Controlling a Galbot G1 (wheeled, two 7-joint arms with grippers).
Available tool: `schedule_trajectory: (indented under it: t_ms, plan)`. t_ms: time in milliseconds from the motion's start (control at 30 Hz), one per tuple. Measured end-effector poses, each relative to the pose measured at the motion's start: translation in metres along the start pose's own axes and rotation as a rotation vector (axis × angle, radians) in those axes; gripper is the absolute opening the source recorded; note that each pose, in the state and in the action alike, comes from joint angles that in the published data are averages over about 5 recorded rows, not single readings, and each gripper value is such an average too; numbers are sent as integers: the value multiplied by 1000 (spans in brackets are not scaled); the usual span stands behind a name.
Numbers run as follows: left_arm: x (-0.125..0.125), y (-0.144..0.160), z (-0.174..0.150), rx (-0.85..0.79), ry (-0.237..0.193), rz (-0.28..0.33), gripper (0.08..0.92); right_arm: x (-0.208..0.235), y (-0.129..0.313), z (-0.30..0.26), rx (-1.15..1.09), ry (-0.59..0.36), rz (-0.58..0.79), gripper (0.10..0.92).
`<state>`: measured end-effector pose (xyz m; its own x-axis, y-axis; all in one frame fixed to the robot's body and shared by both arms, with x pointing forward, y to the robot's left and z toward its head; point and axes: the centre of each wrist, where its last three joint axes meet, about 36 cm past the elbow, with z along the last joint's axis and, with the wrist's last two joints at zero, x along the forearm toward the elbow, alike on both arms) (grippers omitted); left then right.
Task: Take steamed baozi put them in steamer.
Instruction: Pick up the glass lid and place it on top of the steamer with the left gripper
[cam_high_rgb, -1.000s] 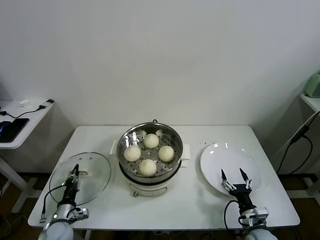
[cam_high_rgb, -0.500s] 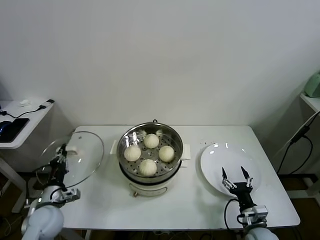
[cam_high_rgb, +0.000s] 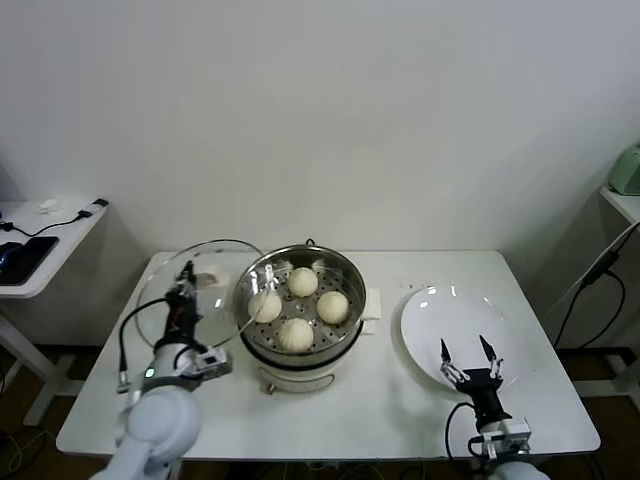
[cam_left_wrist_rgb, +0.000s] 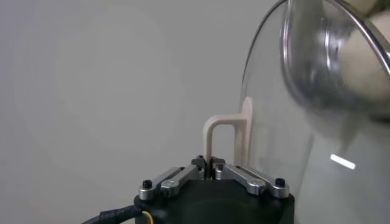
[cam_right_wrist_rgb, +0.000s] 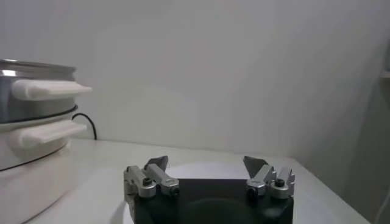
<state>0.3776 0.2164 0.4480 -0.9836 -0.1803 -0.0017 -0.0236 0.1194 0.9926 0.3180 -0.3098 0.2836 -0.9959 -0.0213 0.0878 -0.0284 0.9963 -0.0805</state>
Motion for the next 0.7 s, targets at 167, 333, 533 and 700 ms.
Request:
schedule_trajectory:
  t_ms: [167,333,533,700]
  plan:
    - [7,0,-50,10,-35,12,138,4,0,5,2,-2,8,823]
    - [13,-3,-92,11,-63,12,138,8,-1,10,0,-3,18,823]
    - [17,-8,-136,13,-86,8,138,12,-3,14,-4,-6,28,823]
    - [18,-13,-164,12,-96,12,138,15,-4,17,-11,-9,35,823]
